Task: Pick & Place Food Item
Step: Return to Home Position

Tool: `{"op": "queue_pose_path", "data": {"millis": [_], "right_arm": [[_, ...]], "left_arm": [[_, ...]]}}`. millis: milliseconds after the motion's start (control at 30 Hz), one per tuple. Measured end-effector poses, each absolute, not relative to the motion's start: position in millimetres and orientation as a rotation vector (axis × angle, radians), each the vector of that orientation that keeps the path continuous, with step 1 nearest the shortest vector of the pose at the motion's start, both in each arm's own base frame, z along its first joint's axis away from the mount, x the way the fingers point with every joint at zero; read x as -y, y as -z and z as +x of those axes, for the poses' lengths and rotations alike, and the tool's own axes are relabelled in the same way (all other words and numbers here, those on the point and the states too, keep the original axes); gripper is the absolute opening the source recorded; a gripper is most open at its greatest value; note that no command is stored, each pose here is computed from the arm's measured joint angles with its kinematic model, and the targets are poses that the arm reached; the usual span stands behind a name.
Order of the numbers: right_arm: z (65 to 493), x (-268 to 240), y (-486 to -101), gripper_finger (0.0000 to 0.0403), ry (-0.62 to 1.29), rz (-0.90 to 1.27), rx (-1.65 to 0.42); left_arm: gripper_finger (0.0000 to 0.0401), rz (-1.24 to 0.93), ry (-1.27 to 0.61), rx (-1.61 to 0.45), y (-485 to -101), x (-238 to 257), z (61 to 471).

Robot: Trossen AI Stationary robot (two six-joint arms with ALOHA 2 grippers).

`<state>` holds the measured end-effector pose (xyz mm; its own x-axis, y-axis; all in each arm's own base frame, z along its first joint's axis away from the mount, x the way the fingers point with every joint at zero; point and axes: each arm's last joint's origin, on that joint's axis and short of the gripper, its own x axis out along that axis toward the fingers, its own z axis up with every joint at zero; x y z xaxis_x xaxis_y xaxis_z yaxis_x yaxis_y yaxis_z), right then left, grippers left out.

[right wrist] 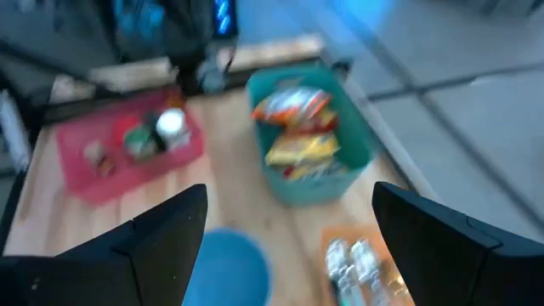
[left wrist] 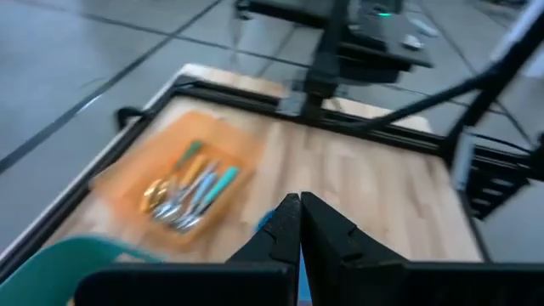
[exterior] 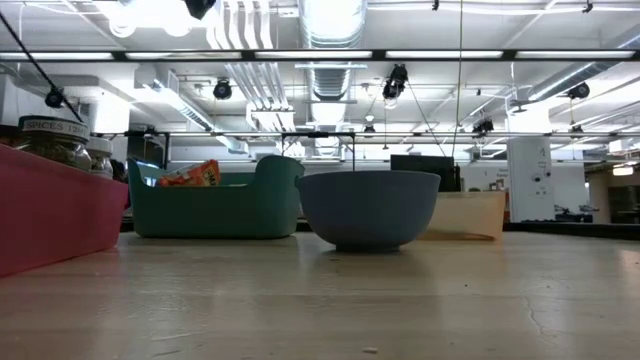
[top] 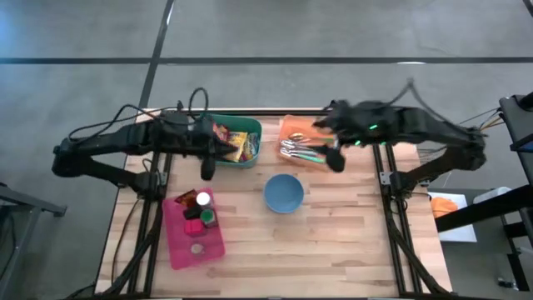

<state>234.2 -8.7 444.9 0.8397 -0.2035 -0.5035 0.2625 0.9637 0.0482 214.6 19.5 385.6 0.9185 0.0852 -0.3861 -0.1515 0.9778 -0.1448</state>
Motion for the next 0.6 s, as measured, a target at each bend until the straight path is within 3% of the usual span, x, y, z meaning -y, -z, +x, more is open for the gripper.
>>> {"op": "queue_pose_path", "data": {"millis": [167,367,600], "right_arm": [[195.5,11.3,-473.7,0.0332,0.298,0.079,-0.334],[165.3,12.7,-483.6,0.0332,0.347,0.003,-0.277],[155.5,12.3,-486.5,0.0332,0.351,0.068,-0.247]], "left_arm": [[0.0013,-0.187,-0.2,-0.374,-378.9,-34.2,196.4],[0.0013,-0.167,-0.205,-0.411,-349.8,-32.3,178.7],[0.0013,-0.314,-0.237,-0.333,-310.1,-29.7,163.0]]}}
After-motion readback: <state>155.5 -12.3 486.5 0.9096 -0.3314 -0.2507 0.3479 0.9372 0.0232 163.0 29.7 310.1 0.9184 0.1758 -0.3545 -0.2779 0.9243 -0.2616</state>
